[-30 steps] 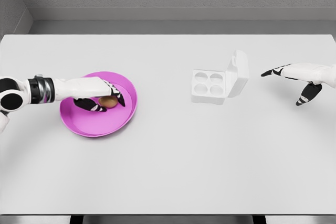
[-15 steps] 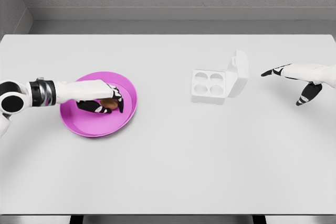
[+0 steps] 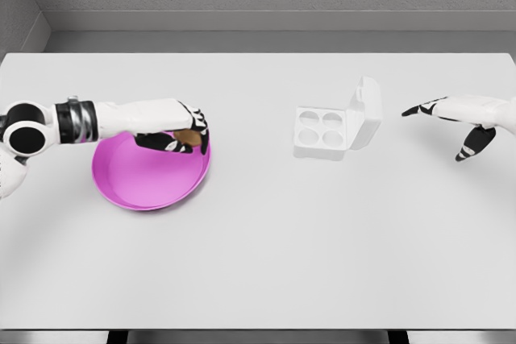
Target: Pack egg into the box and close the box lid
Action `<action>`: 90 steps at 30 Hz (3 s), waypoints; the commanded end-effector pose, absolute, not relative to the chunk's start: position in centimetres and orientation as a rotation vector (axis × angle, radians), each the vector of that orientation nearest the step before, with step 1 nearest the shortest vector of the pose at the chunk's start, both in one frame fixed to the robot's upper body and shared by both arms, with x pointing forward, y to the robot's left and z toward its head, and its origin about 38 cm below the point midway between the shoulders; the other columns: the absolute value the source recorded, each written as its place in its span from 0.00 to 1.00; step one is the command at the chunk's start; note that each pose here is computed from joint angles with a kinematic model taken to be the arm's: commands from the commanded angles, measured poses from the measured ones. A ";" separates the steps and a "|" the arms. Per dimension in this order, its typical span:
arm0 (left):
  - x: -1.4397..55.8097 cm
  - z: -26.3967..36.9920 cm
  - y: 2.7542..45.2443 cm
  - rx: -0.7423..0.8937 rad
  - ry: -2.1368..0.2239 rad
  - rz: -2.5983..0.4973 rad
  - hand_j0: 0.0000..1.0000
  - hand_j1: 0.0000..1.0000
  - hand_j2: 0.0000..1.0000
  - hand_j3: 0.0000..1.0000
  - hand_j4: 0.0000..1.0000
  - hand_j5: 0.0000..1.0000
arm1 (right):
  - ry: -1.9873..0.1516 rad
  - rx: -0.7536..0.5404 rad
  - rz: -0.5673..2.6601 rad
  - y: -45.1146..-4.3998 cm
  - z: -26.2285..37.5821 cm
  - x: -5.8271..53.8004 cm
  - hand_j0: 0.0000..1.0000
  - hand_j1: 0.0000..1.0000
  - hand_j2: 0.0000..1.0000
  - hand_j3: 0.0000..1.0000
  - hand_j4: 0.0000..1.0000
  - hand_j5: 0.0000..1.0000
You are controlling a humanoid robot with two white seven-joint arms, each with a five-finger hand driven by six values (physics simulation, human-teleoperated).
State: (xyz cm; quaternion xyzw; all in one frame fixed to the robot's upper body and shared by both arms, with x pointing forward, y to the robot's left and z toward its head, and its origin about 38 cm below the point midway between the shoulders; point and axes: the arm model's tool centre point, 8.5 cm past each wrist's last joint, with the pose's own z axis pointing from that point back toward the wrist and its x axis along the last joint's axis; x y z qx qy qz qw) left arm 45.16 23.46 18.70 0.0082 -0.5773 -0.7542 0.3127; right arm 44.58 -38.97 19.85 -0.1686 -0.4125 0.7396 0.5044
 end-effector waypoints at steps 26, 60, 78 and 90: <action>46.5 19.4 16.5 -0.060 -1.640 -1.986 0.40 0.40 0.40 0.40 0.40 0.40 | -1.014 -0.402 1.801 -38.2 20.2 44.5 1.00 1.00 1.00 1.00 1.00 1.00; 48.2 20.4 7.3 -0.173 -1.739 -1.953 0.40 0.40 0.40 0.40 0.40 0.40 | -1.010 -0.402 1.797 -38.4 20.1 44.4 1.00 1.00 1.00 1.00 1.00 1.00; 49.6 19.5 4.5 -0.250 -1.736 -1.846 0.39 0.39 0.39 0.39 0.39 0.39 | -1.013 -0.401 1.797 -38.3 20.1 44.5 1.00 1.00 1.00 1.00 1.00 1.00; 49.8 19.9 4.1 -0.282 -1.764 -1.795 0.39 0.39 0.39 0.39 0.39 0.39 | -1.010 -0.401 1.791 -38.4 20.0 44.5 1.00 1.00 1.00 1.00 1.00 1.00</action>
